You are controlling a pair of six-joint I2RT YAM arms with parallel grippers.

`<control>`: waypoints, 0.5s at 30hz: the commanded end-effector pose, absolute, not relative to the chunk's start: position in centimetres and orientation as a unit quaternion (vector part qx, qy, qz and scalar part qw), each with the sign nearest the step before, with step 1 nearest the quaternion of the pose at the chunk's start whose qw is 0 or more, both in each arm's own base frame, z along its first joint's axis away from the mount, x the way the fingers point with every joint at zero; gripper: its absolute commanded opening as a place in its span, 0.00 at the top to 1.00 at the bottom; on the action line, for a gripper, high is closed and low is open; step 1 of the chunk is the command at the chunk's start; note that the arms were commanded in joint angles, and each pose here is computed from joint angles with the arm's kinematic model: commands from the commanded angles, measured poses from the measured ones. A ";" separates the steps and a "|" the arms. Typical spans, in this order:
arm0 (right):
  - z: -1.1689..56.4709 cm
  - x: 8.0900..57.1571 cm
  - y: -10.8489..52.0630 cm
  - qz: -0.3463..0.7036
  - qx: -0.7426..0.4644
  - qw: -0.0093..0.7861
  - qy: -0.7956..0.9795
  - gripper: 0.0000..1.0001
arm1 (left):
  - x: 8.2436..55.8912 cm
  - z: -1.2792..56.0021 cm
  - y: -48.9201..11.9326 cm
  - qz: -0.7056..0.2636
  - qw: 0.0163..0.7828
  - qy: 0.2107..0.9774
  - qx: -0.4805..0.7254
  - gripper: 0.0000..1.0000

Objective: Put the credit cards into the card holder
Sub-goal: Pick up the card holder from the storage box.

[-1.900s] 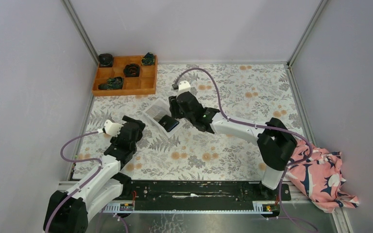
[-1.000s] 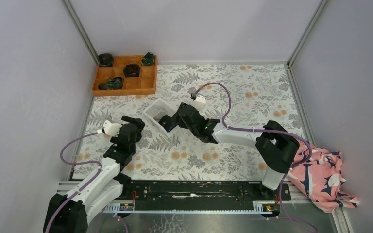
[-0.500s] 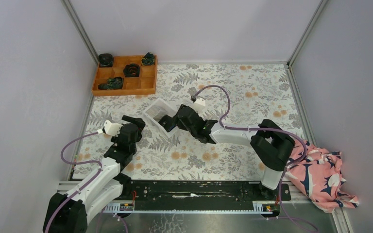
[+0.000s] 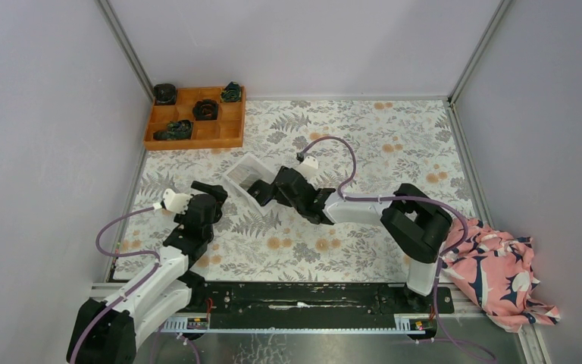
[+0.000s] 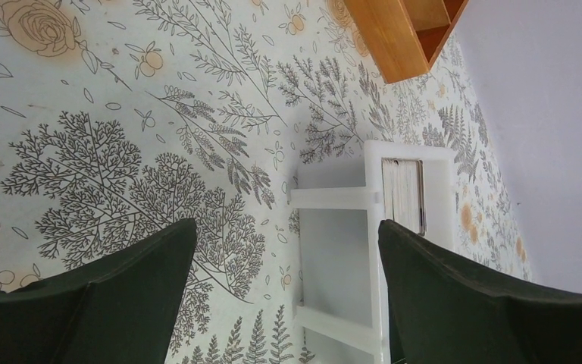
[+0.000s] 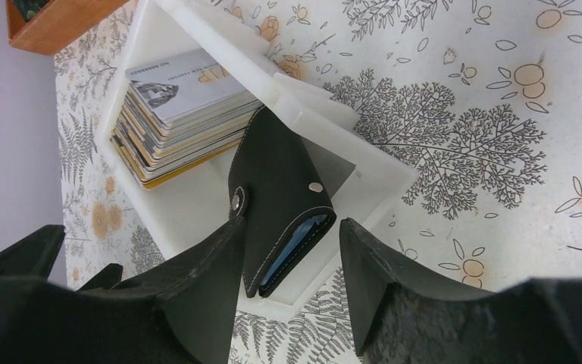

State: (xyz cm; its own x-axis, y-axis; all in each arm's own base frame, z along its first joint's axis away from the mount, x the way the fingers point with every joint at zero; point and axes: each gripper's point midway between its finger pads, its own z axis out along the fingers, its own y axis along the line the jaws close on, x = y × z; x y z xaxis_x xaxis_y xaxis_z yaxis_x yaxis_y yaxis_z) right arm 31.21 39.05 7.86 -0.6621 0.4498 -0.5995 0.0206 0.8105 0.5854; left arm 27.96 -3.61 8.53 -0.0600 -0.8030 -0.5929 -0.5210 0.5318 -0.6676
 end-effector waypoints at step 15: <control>7.4 32.6 40.6 0.312 0.150 0.374 0.861 0.45 | 28.7 8.3 -3.6 -0.144 0.519 0.700 -0.468 0.04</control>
